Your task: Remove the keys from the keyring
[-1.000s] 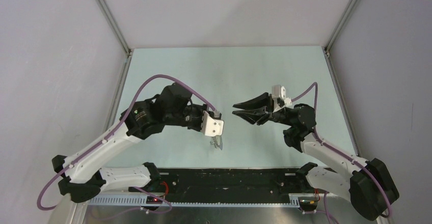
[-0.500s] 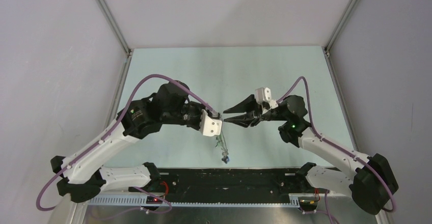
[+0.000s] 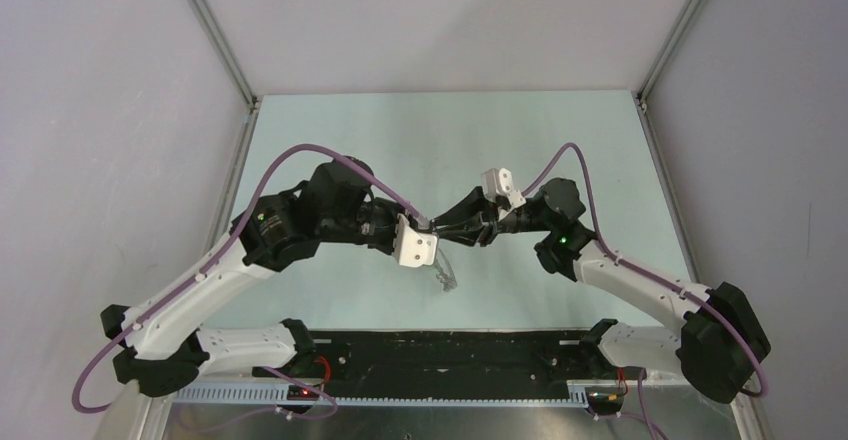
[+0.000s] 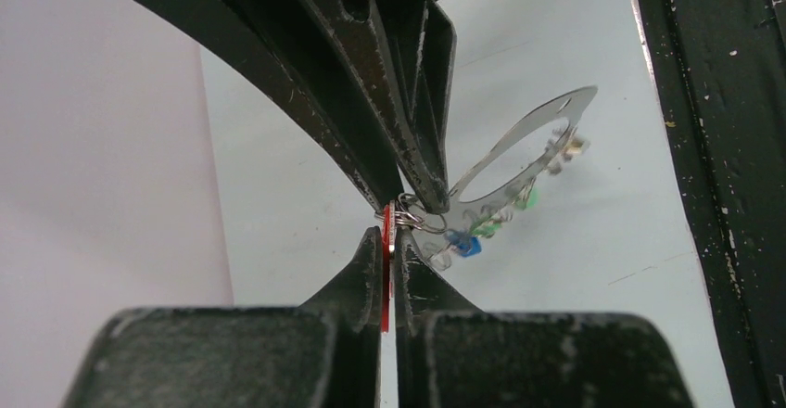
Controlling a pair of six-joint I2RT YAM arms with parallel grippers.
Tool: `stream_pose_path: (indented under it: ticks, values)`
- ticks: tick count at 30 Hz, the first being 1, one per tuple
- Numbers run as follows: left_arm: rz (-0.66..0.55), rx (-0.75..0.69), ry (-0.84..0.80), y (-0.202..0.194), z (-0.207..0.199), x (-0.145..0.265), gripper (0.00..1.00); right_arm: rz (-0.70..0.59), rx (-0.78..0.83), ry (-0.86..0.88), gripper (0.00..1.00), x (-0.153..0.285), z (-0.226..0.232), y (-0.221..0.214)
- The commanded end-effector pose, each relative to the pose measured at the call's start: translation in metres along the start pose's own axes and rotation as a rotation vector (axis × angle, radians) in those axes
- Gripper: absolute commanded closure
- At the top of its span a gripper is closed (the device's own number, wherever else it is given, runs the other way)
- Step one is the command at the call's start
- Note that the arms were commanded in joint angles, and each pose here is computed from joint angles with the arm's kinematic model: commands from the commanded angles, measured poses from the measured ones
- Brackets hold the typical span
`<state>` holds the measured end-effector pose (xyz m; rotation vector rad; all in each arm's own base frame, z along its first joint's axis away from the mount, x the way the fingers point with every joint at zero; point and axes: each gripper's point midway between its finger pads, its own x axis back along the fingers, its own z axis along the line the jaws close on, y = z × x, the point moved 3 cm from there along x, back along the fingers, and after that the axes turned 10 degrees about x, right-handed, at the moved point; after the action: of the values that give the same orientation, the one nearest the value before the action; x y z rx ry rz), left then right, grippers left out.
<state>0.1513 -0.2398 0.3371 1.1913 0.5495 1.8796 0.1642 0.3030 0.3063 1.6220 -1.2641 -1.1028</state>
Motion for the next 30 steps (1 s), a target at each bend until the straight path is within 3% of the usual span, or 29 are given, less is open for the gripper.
stream_pose_path:
  ticks: [1, 2, 4, 12, 17, 21, 30]
  values:
    - [-0.087, -0.063, 0.067, 0.026, 0.016, 0.016, 1.00, -0.045, 0.062, 0.011, 0.85, -0.007, -0.007, 0.022]
    - [-0.084, -0.065, 0.072, 0.026, 0.016, 0.016, 1.00, -0.043, 0.058, 0.018, 0.96, -0.007, -0.006, 0.021]
    - [-0.077, -0.062, 0.083, 0.025, 0.018, 0.018, 1.00, -0.040, 0.052, 0.018, 1.00, -0.006, -0.006, 0.021]
    - [-0.032, -0.017, 0.081, 0.005, 0.006, 0.015, 1.00, -0.066, 0.025, -0.113, 1.00, 0.013, -0.025, 0.041]
    - [-0.022, 0.006, 0.049, -0.004, -0.005, 0.010, 1.00, -0.213, 0.055, -0.241, 1.00, 0.036, -0.040, 0.066]
    - [-0.043, 0.017, 0.009, -0.001, -0.010, 0.005, 1.00, -0.280, 0.011, -0.235, 1.00, 0.038, -0.038, 0.070]
    - [-0.042, 0.030, -0.033, 0.005, -0.003, -0.012, 1.00, -0.290, 0.016, -0.224, 1.00, 0.028, -0.030, 0.064]
